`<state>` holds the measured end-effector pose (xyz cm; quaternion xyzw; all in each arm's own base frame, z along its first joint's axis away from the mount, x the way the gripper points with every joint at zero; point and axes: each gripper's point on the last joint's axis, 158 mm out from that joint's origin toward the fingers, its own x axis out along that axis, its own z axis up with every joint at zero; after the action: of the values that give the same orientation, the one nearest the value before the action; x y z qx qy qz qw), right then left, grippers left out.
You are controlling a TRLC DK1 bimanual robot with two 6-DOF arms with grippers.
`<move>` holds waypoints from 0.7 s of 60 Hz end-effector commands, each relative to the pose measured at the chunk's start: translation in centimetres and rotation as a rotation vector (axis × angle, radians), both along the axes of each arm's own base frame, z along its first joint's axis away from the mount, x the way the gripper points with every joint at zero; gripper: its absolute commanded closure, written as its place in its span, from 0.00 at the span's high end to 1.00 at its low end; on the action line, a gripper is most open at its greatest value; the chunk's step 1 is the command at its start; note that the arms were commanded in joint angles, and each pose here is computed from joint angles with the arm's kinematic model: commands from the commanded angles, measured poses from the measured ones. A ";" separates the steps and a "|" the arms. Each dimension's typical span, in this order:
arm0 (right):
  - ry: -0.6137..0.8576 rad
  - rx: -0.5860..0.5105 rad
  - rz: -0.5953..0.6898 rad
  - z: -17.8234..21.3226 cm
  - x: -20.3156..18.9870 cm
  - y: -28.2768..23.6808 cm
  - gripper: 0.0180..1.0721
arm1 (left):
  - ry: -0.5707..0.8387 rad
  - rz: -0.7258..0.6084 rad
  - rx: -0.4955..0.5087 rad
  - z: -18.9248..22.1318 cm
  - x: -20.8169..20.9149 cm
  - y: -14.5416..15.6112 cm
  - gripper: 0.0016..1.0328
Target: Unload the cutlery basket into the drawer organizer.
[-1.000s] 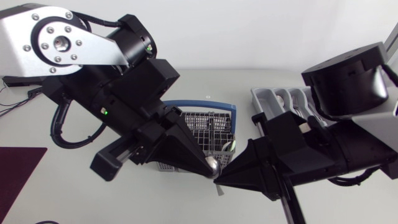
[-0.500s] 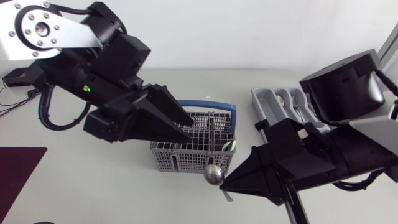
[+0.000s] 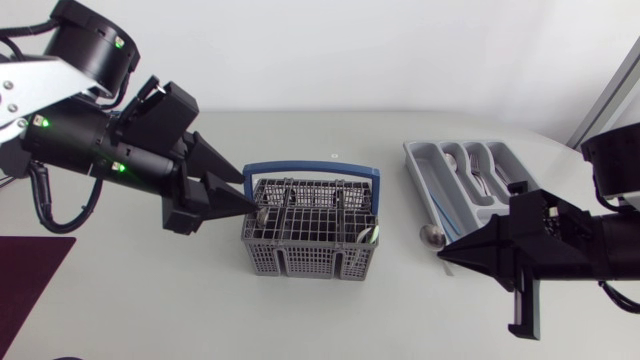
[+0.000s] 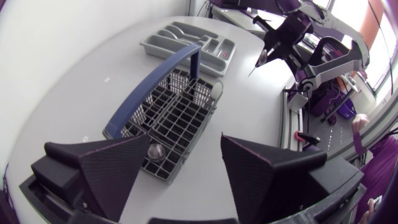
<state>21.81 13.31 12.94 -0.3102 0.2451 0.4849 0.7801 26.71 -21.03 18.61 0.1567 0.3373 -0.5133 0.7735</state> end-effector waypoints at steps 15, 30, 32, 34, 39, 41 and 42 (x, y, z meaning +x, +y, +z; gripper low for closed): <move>-0.130 -0.189 -0.120 -4.6 2.8 -9.1 0.05 | -0.074 0.029 0.077 -1.5 0.1 1.7 0.95; -0.195 -0.305 -0.198 -7.7 6.2 -16.1 0.05 | -0.091 0.016 0.096 -2.2 -0.2 2.4 0.95; -0.201 -0.316 -0.205 -7.9 6.5 -16.8 0.05 | -0.094 0.013 0.099 -2.3 -0.2 2.5 0.95; -0.209 -0.329 -0.210 -8.1 7.0 -17.5 0.05 | -0.095 0.014 0.101 -2.5 -0.2 2.6 0.95; -0.220 -0.377 -0.203 -9.2 7.8 -19.2 0.05 | -0.099 0.011 0.102 -2.7 -0.1 2.6 0.95; -0.226 -0.403 -0.205 -9.7 8.2 -19.9 0.05 | -0.098 0.010 0.103 -2.8 -0.1 2.6 0.95; -0.229 -0.411 -0.205 -9.8 8.4 -20.1 0.05 | -0.099 0.008 0.105 -2.9 -0.2 2.6 0.95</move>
<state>29.83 -5.79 4.28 -0.4631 0.2768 0.3011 0.7863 26.66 -18.75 16.38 0.2118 0.3272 -0.4831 0.7840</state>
